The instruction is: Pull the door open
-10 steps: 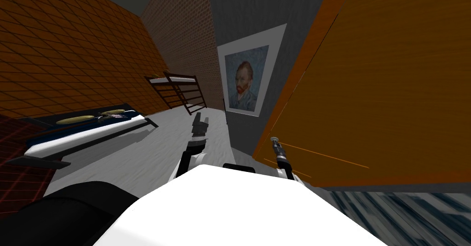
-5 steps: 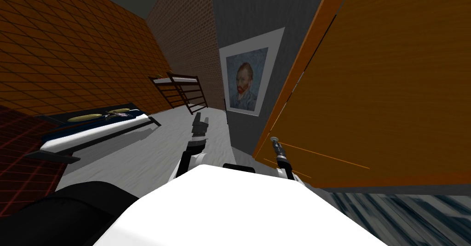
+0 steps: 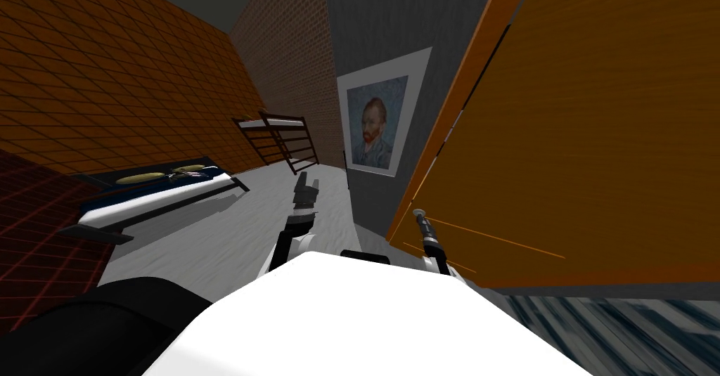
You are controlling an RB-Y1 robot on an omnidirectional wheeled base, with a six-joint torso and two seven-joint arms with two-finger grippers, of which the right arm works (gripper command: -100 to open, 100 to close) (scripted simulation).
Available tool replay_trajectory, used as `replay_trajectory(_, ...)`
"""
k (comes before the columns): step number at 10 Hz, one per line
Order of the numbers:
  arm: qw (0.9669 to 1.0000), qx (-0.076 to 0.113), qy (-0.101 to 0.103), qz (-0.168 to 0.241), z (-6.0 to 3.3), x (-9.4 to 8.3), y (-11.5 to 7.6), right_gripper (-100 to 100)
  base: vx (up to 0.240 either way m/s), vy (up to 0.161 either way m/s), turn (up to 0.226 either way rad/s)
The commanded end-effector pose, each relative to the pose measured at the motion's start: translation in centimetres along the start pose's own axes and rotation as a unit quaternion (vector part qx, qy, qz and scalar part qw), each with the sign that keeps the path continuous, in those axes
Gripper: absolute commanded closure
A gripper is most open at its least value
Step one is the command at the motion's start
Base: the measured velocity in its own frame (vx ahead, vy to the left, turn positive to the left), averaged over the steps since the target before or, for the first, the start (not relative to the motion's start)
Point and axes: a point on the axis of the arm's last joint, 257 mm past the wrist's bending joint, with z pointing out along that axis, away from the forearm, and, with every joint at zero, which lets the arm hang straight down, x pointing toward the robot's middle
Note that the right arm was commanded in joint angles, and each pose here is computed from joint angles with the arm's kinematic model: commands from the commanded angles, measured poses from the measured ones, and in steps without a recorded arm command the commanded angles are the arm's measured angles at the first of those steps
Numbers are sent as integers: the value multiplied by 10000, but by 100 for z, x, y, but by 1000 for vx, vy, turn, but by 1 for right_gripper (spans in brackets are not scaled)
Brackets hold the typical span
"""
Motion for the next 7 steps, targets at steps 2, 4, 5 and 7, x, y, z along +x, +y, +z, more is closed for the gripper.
replay_trajectory(2, 9989, 19, 33, 458, -19, 65, 24, 100, -36, -13, 47)
replay_trajectory(4, 9972, 29, 20, 751, -15, 61, 23, 100, -34, -9, 34)
replay_trajectory(5, 9970, 29, 20, 770, -15, 61, 23, 100, -26, -11, 18)
replay_trajectory(7, 9933, 47, -8, 1153, -8, 53, 19, 100, -38, -14, 49)
